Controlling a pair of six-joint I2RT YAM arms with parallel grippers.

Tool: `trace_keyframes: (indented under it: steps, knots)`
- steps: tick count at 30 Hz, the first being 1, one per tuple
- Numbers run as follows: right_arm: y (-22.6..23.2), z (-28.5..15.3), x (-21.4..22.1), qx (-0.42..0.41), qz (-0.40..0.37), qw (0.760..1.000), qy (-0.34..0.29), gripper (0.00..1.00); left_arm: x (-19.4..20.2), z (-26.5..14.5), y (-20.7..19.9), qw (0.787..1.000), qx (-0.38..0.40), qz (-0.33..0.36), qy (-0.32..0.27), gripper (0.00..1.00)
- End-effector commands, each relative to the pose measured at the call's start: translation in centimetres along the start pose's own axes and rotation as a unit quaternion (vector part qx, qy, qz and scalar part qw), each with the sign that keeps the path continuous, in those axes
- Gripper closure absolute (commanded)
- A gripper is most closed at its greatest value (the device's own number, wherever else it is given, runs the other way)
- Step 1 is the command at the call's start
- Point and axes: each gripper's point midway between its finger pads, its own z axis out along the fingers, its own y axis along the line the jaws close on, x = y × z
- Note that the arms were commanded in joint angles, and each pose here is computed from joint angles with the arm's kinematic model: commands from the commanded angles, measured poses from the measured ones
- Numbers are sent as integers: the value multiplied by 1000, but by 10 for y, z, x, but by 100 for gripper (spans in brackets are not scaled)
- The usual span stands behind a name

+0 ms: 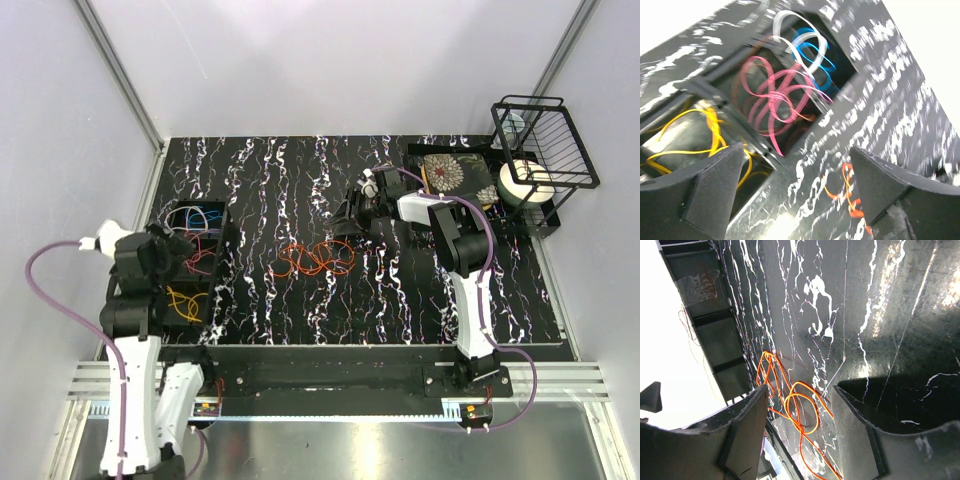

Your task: Untangle the cables

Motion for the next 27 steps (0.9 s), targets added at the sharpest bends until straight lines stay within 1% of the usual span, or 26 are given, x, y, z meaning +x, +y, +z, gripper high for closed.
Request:
trace_keyframes:
  steps: [1,2,3,4,6,7,9,10,12,13,14,15,16,17,18,19,21,23,25,27]
  knots:
    - [-41,13,20,70,18,997,15,39,11,-10,-55,991,94,85,36,12]
    - [-41,12,20,70,16,997,14,39,10,-6,-60,991,83,99,27,12]
    - [-39,11,19,70,15,997,13,39,16,-7,-68,989,89,113,33,12]
    - [-41,12,20,71,16,997,13,39,37,-7,-84,982,106,147,60,12]
    - [-41,12,20,71,16,997,13,39,48,-7,-103,976,120,168,65,12]
    - [-41,12,19,72,16,997,13,39,71,-4,-116,967,129,198,90,13]
    - [-42,12,20,73,16,997,14,39,86,-1,-133,960,142,220,96,15]
    - [-41,12,20,73,17,997,14,39,108,3,-141,951,146,247,115,16]
    - [-42,11,20,74,16,997,13,39,126,7,-157,944,161,261,123,19]
    - [-41,11,19,74,16,997,12,39,144,13,-161,937,161,279,138,21]
    - [-42,11,19,75,16,997,12,39,153,14,-170,933,173,281,144,22]
    - [-43,12,19,76,16,997,13,38,161,15,-175,929,178,288,149,23]
    - [-42,11,19,76,14,997,11,38,179,20,-176,922,174,305,162,26]
    - [-43,11,19,77,14,997,11,39,183,21,-184,920,182,308,162,27]
    - [-43,11,18,79,14,997,10,38,190,21,-188,914,186,320,164,27]
    - [-44,11,18,81,16,997,10,38,205,23,-189,907,186,335,173,27]
    - [-45,10,18,84,16,996,10,39,220,18,-202,894,213,350,180,27]
    - [-45,11,17,84,16,996,9,39,237,21,-208,885,221,364,188,26]
    - [-46,10,17,86,17,996,9,38,255,25,-208,873,222,388,196,26]
    - [-47,11,17,87,17,996,9,38,265,25,-211,864,228,402,199,26]
